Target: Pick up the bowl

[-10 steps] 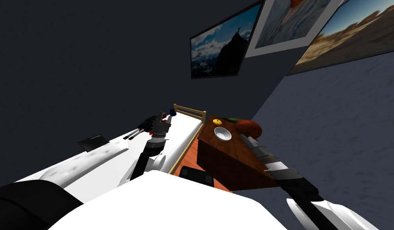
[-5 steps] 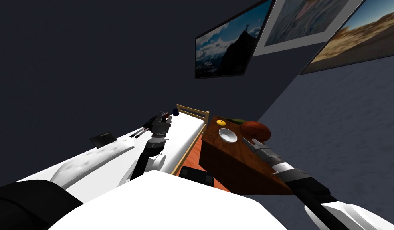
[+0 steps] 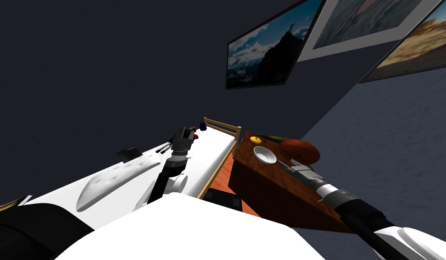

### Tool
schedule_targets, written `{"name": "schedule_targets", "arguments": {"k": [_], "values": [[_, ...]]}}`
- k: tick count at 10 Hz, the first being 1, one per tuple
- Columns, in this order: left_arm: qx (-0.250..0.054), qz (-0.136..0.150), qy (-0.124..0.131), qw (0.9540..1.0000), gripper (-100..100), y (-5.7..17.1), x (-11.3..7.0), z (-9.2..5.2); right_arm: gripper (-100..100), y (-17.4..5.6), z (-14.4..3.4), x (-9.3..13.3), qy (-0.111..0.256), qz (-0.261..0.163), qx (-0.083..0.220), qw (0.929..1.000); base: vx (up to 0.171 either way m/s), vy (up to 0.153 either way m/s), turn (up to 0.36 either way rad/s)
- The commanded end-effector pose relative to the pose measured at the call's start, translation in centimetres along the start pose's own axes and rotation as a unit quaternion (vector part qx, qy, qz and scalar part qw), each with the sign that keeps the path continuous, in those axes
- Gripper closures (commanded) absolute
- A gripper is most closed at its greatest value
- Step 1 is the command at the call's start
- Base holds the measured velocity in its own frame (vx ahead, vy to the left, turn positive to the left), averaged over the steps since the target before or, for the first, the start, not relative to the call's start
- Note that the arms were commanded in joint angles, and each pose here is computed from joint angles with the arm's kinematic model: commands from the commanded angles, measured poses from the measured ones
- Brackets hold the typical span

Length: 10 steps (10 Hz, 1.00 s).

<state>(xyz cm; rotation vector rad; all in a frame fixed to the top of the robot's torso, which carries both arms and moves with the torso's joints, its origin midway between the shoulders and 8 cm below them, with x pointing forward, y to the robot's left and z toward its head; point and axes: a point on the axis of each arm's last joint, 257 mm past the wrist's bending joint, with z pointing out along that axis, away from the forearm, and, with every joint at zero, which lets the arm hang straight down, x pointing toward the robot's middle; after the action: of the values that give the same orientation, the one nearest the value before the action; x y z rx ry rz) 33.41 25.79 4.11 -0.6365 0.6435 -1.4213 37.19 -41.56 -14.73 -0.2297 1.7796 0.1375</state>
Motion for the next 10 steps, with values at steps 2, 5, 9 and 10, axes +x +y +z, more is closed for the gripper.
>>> {"name": "schedule_targets", "arguments": {"k": [2, 5, 9, 10], "values": [[0.000, 0.000, 0.000, 1.0000, 0, 0.0, 0.0, 0.0, -100, -2.3, -0.9, 1.9, 0.046, -0.052, 0.010, 0.9975, -0.007, 0.079, 0.104], [0.000, 0.000, 0.000, 1.0000, 0, 0.0, 0.0, 0.0, -100, -3.8, -1.1, 2.7, 0.085, -0.108, 0.007, 0.9906, -0.009, 0.066, 0.080], [0.000, 0.000, 0.000, 1.0000, 0, 0.0, 0.0, 0.0, -100, -7.1, -2.0, 4.5, 0.148, -0.179, 0.011, 0.9726, -0.004, 0.070, 0.102], [0.000, 0.000, 0.000, 1.0000, 0, 0.0, 0.0, 0.0, -100, -8.8, -2.8, 5.5, 0.175, -0.199, 0.018, 0.9642, -0.010, 0.082, 0.133]]}}
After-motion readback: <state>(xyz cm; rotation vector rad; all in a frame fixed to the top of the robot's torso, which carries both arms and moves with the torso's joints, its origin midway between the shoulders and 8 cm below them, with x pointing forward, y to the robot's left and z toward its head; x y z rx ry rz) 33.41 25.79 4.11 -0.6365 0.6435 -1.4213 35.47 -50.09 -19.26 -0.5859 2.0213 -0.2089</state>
